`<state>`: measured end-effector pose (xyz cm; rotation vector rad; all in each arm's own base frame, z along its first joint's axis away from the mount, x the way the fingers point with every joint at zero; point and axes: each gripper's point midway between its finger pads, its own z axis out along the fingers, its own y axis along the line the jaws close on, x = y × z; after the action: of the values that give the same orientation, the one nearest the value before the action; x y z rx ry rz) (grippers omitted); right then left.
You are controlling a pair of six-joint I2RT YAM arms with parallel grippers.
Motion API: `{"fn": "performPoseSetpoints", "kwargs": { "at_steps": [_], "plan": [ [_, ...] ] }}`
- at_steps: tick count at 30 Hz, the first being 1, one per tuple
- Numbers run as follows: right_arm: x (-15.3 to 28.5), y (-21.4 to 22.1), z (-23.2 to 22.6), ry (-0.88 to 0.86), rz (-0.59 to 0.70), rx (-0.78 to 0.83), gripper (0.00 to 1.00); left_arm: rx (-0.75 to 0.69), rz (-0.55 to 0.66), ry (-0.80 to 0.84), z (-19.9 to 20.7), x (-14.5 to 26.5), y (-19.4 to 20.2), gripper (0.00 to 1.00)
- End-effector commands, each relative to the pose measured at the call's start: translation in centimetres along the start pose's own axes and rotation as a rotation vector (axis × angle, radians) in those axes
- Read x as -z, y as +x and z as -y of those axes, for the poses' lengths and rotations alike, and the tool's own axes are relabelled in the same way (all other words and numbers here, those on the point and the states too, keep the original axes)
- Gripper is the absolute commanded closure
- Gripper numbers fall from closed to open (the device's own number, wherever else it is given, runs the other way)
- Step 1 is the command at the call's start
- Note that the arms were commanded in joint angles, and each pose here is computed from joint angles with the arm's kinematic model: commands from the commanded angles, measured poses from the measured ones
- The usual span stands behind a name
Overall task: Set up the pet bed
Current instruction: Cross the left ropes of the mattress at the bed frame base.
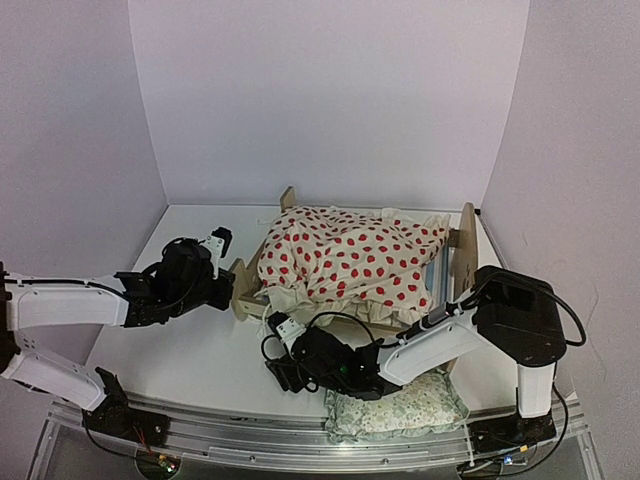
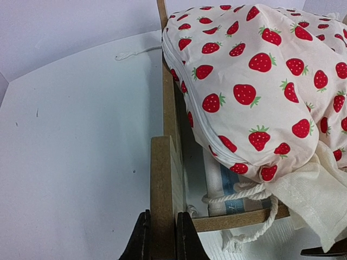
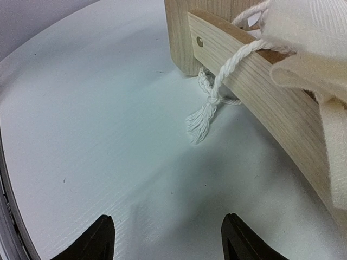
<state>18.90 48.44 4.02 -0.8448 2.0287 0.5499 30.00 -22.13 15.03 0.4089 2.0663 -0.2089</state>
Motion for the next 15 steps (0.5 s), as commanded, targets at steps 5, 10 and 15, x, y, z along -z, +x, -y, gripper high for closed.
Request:
{"fn": "performPoseSetpoints", "kwargs": {
  "at_steps": [5,10,15],
  "plan": [
    [-0.2,-0.3,-0.2,-0.002,-0.003,0.017,0.31,-0.088,0.237,-0.093,-0.3,-0.4,-7.9,1.00],
    [0.0,0.1,0.0,0.005,-0.018,0.020,0.31,-0.105,0.236,-0.107,-1.2,-1.9,-8.1,1.00],
    [0.1,0.3,0.1,0.007,-0.028,0.025,0.31,-0.132,0.219,-0.123,-1.6,-4.0,-7.7,1.00]
  ]
}}
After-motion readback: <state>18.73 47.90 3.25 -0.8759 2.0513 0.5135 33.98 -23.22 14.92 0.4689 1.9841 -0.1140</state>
